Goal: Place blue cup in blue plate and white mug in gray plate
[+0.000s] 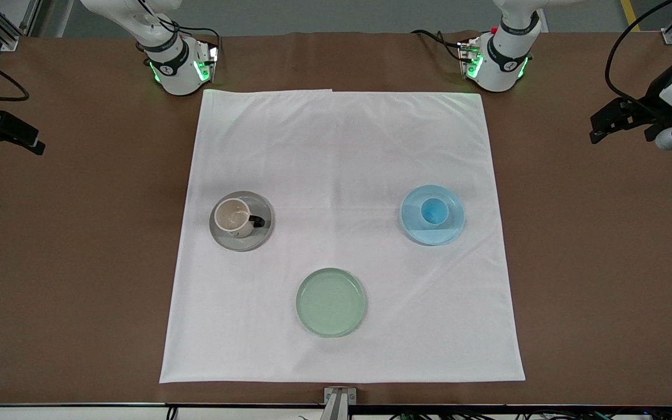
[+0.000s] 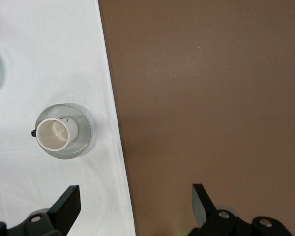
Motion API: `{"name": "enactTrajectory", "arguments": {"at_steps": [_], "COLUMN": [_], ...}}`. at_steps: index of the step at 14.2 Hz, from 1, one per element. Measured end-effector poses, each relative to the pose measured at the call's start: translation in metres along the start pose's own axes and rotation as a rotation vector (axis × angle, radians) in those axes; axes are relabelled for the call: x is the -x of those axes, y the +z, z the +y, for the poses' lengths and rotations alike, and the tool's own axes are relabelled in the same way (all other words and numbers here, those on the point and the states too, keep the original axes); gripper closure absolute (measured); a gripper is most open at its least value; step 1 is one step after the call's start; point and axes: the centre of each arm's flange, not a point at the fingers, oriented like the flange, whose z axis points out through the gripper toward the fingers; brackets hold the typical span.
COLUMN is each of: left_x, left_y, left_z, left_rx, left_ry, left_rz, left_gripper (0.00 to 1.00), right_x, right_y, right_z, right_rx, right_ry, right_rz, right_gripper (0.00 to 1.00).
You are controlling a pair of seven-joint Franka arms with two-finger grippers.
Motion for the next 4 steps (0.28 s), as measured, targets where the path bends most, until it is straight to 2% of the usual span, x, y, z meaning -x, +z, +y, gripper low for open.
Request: {"name": "enactTrajectory", "arguments": {"at_steps": [4], "left_x": [-0.0002], "left_y": [-0.0001], "left_z": [-0.0001], "left_rx": [0.000], "left_ry": [0.000], "left_rz": [0.000], "left_gripper": [0.00], "right_x": [0.0014], "right_y": [0.0045], "right_z": [-0.0001], "right_rx": [0.000], "right_ry": [0.000], "right_rz": [-0.023], "right_gripper": [0.00]}}
